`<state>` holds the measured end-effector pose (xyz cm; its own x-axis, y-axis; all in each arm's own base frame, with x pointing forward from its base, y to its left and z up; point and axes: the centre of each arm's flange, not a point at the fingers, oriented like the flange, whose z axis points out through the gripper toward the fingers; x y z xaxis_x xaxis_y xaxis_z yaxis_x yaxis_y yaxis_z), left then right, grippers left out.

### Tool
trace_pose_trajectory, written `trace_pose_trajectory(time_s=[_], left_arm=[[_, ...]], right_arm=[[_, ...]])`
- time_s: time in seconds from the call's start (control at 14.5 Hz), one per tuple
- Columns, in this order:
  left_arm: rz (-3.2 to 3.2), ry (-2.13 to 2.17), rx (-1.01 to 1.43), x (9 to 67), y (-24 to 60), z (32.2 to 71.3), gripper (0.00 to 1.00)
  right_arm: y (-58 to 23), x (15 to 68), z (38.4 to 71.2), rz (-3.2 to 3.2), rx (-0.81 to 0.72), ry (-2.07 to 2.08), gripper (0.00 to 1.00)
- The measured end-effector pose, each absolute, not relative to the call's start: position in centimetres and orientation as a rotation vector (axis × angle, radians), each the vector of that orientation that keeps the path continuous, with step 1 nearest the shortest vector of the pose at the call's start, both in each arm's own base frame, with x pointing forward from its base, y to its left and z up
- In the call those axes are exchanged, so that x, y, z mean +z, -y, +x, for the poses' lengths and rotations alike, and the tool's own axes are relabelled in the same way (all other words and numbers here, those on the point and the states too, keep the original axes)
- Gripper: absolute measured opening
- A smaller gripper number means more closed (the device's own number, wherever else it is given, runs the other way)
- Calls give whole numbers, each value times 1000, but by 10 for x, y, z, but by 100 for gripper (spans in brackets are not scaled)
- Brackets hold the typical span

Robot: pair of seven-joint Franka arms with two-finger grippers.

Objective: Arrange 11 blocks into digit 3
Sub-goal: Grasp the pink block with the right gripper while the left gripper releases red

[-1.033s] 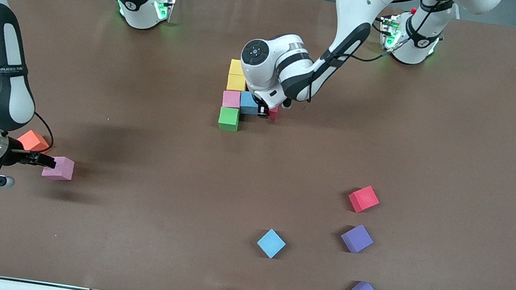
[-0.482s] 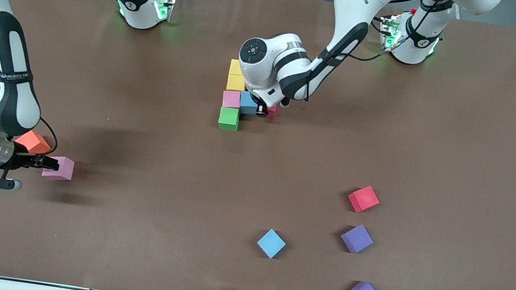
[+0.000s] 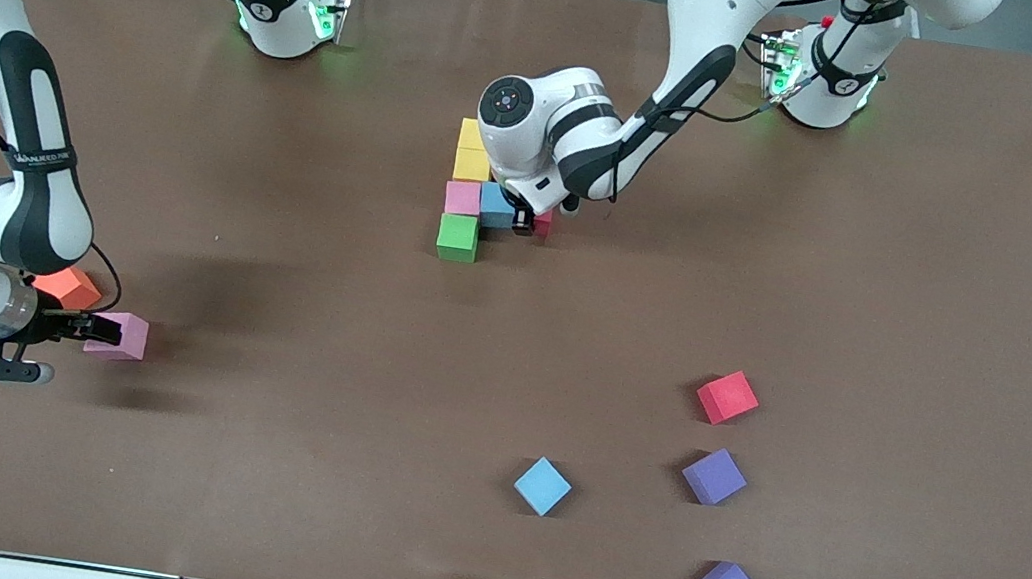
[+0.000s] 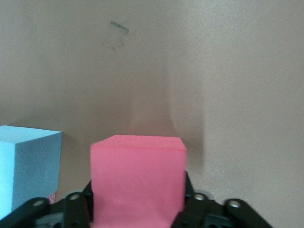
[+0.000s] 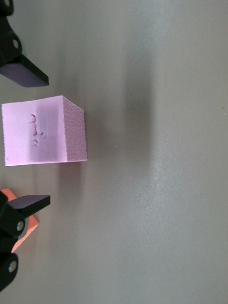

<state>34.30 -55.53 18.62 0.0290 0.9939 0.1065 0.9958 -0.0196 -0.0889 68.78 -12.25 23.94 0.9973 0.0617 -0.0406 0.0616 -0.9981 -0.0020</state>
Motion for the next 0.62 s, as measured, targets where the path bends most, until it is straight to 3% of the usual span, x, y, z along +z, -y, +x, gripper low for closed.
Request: trace_pose_trajectory(time_s=[0.14,0.21,0.62], left_arm=[[-2160,2091,-20,188,556,344,92],[-2163,2091,-20,191,557,345,100],[-2241,1976,-78,267,560,361,100]], right_arm=[[122,233,688,-3136,70,98,100],[122,232,687,-3136,72,99,100],[118,224,687,-3131,87,105,100]])
